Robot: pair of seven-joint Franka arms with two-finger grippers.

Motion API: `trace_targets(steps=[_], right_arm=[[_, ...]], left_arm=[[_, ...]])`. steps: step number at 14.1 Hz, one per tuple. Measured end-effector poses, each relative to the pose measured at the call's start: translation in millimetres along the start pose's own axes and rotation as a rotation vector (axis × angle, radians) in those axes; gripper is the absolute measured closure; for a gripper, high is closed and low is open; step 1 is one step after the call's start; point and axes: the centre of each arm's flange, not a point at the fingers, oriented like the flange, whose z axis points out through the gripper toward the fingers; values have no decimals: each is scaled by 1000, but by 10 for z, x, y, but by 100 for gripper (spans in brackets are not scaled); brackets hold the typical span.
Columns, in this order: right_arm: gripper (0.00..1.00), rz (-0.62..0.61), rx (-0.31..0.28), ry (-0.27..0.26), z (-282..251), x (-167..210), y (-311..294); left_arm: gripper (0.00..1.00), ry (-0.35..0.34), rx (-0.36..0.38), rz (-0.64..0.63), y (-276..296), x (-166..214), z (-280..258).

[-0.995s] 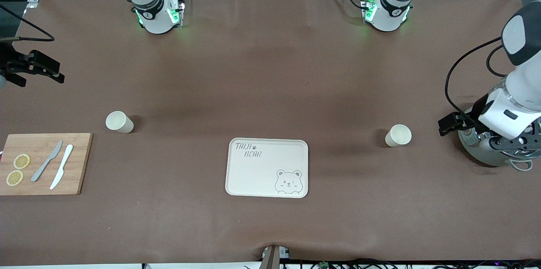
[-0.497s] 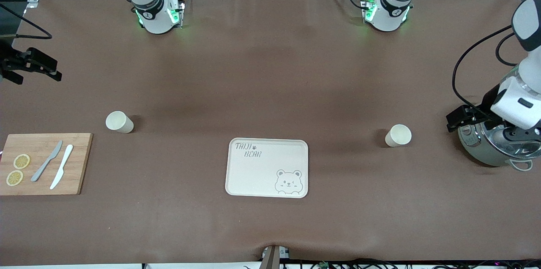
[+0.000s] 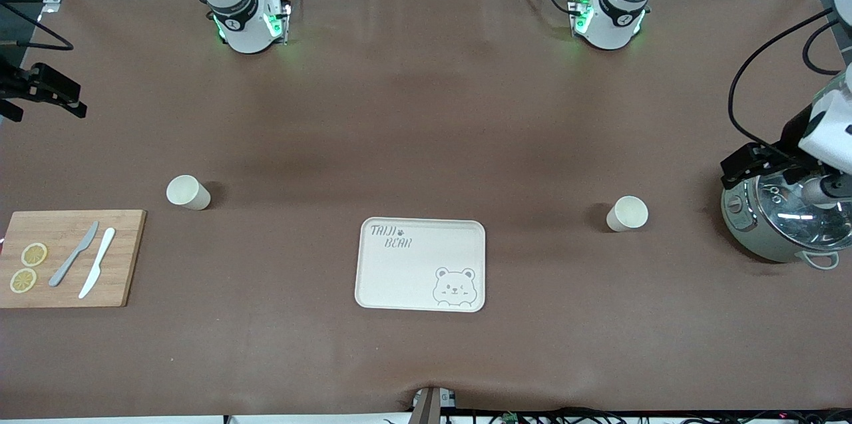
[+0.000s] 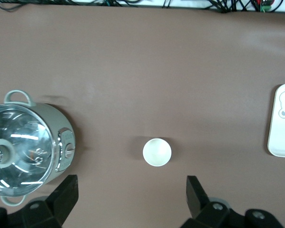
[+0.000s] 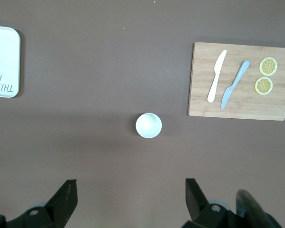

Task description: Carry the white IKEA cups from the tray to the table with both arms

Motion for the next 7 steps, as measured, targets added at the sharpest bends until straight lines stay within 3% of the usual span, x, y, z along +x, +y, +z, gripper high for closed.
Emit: trace_targets(steps=[4, 7], right_arm=[[0, 6, 13, 2, -7, -21, 17], [0, 14, 13, 0, 0, -27, 63]], left_arm=[[0, -59, 22, 33, -69, -252, -276], [0, -46, 27, 26, -120, -349, -464]])
